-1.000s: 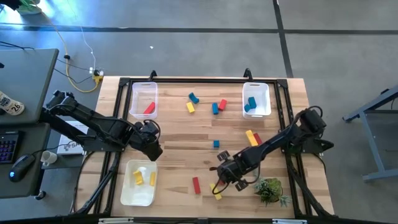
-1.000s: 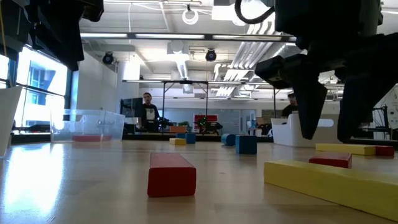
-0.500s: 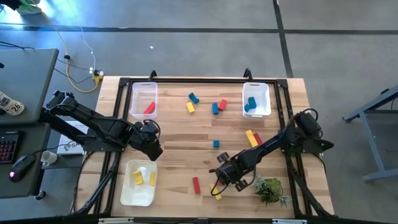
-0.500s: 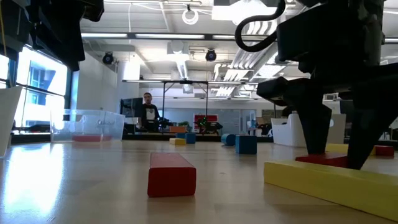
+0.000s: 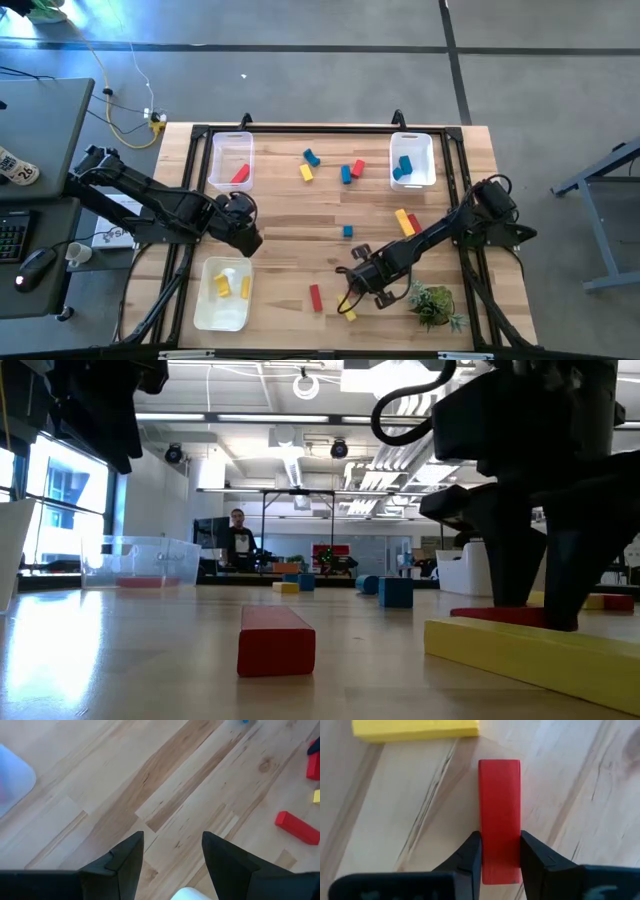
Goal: Sort & place blocks by color
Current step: Put the red block into the transparent bin
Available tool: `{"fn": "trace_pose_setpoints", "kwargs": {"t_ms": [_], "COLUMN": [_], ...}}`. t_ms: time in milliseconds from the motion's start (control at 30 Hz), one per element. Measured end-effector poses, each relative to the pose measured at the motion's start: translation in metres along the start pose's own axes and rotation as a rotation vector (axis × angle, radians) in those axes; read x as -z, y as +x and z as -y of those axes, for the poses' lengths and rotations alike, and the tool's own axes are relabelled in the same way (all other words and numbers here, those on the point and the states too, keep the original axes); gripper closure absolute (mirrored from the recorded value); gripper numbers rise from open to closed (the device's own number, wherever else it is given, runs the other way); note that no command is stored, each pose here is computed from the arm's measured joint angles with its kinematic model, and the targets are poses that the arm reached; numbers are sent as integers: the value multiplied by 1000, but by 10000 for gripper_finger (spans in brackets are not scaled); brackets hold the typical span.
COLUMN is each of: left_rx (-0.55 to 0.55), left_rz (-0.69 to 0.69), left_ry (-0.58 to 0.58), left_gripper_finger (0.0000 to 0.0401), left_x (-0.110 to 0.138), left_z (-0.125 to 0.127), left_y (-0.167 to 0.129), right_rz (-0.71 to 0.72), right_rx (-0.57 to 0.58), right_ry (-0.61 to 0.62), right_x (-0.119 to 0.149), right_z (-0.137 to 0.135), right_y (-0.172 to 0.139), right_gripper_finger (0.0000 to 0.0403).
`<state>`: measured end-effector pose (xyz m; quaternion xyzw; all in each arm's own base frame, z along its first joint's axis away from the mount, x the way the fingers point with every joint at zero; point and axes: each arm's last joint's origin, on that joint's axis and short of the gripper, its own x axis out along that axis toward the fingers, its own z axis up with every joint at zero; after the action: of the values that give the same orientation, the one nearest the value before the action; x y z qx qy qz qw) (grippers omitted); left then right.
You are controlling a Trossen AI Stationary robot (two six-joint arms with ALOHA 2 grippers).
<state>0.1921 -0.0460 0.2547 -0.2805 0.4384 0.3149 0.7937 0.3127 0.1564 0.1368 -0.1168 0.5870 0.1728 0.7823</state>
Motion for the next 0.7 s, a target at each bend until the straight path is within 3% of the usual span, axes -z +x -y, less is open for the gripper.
{"fn": "trace_pose_setpoints", "kwargs": {"t_ms": [300, 700], "left_rx": [27, 186], "left_rz": [-25, 7], "left_ry": [-61, -99], "left_gripper_finger": [211, 211], "left_x": [0, -25], "left_z": [2, 8], "left_y": [0, 6], "right_rz": [59, 239], "right_rx": [49, 334], "right_ry": [185, 386], "right_x": [-17, -64], "right_z": [1, 27], "right_y": [-10, -64], "right_gripper_finger": [329, 329]}}
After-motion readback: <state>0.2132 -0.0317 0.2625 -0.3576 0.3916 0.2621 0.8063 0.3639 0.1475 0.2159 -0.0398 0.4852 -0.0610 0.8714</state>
